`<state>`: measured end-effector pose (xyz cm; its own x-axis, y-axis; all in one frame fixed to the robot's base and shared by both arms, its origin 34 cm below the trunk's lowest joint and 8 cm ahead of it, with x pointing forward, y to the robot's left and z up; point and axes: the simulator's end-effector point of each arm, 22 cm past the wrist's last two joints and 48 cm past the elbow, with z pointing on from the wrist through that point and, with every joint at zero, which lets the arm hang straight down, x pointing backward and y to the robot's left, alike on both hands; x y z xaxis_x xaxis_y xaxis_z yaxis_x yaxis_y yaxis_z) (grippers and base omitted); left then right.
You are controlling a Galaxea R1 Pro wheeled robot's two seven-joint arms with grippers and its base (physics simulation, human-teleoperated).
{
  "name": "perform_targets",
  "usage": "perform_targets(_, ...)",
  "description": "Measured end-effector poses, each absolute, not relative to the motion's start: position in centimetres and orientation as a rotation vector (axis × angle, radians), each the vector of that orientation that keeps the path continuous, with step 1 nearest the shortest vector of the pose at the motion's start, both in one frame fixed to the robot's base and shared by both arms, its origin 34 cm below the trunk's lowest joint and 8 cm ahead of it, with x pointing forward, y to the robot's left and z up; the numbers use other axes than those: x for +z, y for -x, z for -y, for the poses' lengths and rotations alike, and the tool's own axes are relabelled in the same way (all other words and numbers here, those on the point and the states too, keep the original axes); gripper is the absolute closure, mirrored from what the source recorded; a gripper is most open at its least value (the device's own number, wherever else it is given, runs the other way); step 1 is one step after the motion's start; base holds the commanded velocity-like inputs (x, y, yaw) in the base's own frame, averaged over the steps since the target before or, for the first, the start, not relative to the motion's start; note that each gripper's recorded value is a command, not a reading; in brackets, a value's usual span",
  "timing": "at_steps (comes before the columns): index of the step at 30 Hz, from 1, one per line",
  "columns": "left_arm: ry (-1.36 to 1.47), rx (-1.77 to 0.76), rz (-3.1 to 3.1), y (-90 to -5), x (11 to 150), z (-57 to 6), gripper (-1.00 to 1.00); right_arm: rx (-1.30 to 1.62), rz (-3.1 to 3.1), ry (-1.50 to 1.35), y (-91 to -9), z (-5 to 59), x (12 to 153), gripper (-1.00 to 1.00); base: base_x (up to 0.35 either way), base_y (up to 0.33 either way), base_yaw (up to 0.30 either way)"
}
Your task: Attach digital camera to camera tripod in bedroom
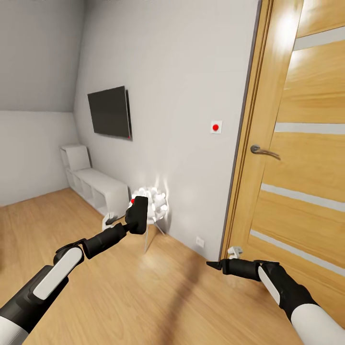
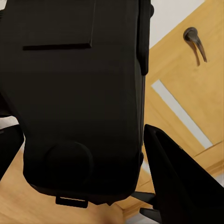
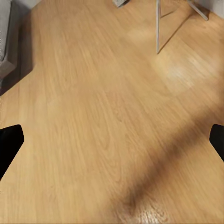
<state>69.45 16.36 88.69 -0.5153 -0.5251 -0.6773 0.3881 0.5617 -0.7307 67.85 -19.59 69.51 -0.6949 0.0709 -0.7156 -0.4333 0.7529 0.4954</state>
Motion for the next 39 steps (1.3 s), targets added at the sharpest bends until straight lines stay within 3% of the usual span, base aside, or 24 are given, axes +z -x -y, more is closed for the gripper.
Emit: perform_targets(39, 0.115, -1.132, -1.788, -70.2, 95.9, -16.4, 1.00, 0.859, -2.195, 0.270, -68.6, 19.6, 76.8, -1.00, 0.000, 0.000, 0.000)
